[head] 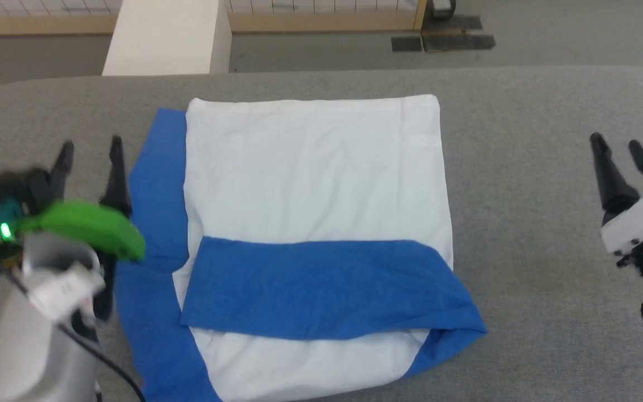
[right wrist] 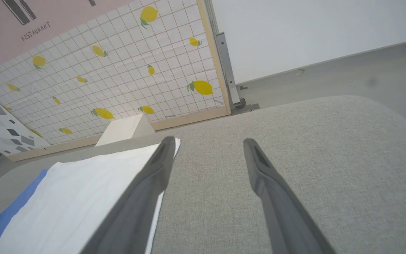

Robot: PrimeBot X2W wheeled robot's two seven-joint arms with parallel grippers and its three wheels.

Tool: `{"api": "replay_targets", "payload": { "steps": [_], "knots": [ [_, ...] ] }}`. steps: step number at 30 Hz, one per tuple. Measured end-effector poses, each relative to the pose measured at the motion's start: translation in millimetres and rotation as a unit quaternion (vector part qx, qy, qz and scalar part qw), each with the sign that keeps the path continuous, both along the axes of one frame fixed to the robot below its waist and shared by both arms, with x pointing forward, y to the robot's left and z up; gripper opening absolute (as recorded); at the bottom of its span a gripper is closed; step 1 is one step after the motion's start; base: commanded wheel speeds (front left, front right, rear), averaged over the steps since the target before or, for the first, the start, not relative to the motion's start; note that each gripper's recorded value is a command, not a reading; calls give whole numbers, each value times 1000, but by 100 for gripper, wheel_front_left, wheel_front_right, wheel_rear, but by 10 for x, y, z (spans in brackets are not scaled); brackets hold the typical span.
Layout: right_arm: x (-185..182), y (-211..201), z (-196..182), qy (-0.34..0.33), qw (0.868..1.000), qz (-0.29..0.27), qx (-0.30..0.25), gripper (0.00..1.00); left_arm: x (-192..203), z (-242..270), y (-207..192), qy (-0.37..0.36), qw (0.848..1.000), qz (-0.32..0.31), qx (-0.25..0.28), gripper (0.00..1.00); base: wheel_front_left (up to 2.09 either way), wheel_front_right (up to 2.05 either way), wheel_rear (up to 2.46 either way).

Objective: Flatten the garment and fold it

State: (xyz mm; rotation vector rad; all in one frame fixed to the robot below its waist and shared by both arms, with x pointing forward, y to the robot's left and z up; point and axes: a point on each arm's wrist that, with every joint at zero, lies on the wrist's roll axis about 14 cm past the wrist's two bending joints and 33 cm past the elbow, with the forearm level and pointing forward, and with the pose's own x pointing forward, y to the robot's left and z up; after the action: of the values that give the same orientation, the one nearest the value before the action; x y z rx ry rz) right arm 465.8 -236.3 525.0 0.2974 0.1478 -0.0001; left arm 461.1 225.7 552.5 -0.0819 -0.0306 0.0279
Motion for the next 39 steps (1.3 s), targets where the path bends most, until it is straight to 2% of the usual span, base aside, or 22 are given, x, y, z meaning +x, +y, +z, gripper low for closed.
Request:
{"api": "replay_targets", "payload": {
  "steps": [5,8,11,13,18,24,29,33,39],
  "knots": [
    [158,-104,11,-3,1000,-12,-11,100,597,14,-30,68,997,-39,18,100,0,0,0],
    [243,-156,-57,5,1000,-16,-18,100,930,-15,7,115,992,-42,35,100,0,0,0],
    [301,-199,-183,19,999,-18,-23,100,1180,-156,37,175,982,-45,51,100,0,0,0],
    [329,-257,-281,29,999,-25,-28,100,1283,-367,39,233,969,-52,62,100,0,0,0],
    [356,-379,-496,51,997,-39,-37,100,1390,-866,62,349,933,-48,72,100,0,0,0],
    [332,-498,-721,85,993,-48,-59,100,1395,-1341,195,432,896,-31,91,100,0,0,0],
    [309,-631,-810,102,990,-60,-74,100,1422,-1638,9,454,885,-53,83,100,0,0,0],
    [312,-678,-836,103,989,-65,-80,100,1397,-1839,27,476,875,-51,76,100,0,0,0],
    [320,-680,-844,106,989,-63,-85,100,1435,-1891,115,477,873,-41,88,100,0,0,0]
  ]
}}
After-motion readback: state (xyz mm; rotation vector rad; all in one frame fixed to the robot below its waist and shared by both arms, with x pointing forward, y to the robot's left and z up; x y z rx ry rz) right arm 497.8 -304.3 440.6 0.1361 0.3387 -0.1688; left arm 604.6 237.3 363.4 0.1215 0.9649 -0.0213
